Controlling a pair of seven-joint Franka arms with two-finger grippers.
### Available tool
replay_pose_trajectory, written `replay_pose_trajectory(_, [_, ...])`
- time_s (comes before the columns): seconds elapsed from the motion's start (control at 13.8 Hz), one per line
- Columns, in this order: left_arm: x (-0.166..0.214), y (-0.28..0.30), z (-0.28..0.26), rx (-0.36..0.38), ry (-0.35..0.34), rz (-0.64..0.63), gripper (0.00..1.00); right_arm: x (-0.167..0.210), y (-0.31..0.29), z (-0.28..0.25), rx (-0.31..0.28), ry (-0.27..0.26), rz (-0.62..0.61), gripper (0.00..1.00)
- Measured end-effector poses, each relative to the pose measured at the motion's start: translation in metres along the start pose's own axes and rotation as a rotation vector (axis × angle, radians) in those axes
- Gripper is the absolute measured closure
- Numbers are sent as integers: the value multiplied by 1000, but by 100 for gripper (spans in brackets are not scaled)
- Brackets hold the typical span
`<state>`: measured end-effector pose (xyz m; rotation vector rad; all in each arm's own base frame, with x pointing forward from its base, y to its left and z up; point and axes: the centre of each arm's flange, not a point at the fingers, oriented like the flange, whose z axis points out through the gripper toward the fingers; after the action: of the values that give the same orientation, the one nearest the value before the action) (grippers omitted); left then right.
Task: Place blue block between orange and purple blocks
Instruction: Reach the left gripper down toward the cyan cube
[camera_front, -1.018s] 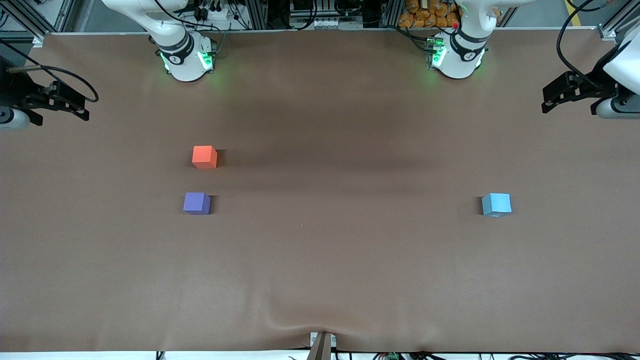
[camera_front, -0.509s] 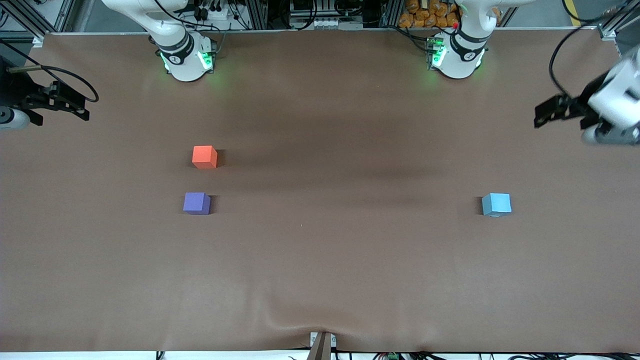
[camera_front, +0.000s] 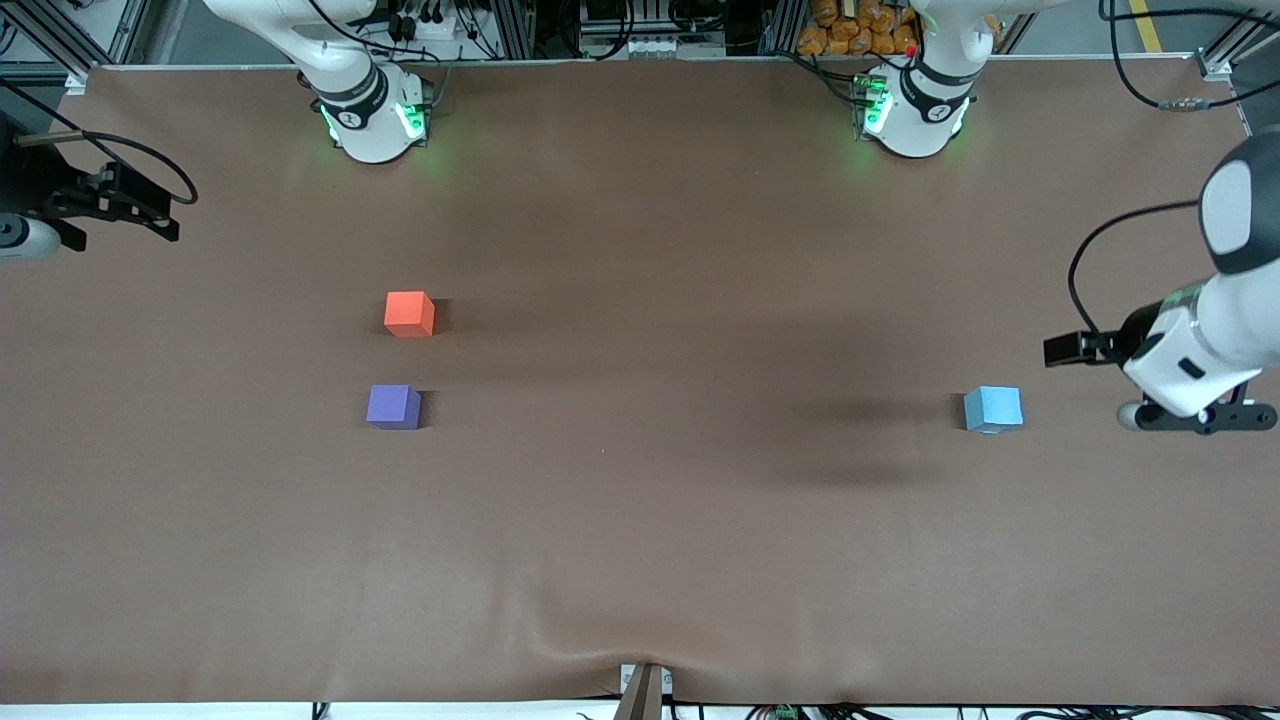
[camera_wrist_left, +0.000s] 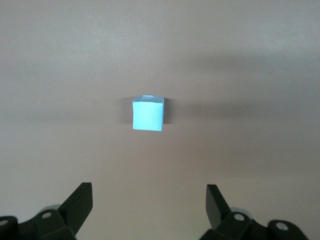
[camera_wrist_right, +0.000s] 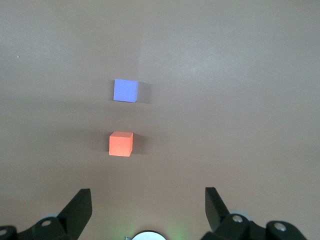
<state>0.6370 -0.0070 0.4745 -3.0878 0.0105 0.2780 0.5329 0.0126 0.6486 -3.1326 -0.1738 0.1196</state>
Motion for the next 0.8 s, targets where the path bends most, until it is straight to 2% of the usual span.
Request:
replay_pose_trajectory(0.44, [21, -11, 55, 14, -67, -9, 0, -1, 3, 1, 1, -7, 5, 0])
replay_pose_trajectory(0.8, [30, -13, 114, 83, -35, 19, 0, -1, 5, 1, 2, -9, 10, 0])
